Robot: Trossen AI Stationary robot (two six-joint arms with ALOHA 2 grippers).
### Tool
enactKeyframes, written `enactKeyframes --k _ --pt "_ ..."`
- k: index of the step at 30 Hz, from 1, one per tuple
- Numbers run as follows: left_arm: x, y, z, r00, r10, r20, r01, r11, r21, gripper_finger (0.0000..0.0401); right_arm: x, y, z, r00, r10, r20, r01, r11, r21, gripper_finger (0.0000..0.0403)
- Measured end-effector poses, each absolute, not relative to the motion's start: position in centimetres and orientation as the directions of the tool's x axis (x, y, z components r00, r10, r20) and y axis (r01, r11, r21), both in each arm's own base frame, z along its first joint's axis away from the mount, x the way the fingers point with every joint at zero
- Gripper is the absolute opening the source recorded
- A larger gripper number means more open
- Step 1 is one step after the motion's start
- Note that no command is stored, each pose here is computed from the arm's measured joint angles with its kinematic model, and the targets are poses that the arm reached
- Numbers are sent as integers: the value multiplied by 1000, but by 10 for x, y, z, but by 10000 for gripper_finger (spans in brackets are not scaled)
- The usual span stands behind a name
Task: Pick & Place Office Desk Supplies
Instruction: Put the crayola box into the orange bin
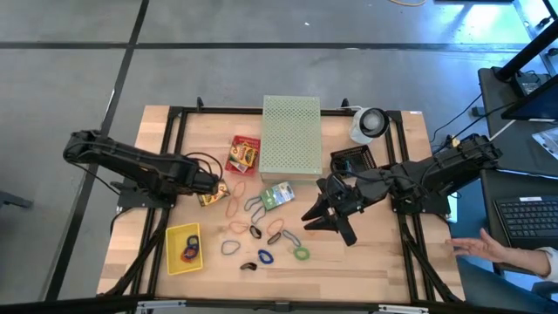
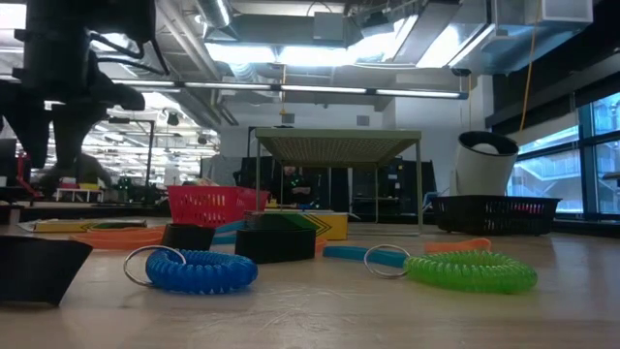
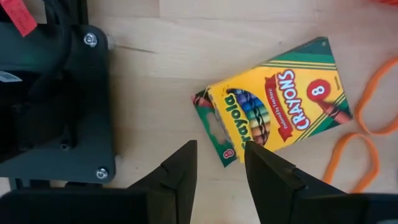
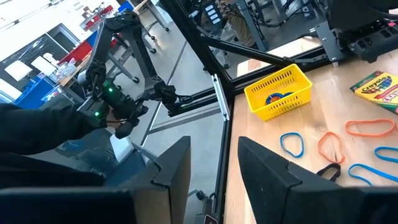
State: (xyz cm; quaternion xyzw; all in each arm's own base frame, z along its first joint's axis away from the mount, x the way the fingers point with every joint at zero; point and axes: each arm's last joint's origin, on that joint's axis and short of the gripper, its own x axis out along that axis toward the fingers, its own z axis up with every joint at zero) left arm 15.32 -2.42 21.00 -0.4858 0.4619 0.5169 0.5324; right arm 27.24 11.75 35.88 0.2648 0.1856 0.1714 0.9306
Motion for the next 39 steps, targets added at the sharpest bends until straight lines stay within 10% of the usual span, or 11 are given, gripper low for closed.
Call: enactKeyframes --k 39 --pt "138 -41 141 150 67 -986 -967 -197 -161 112 271 120 358 834 487 -259 -252 754 607 135"
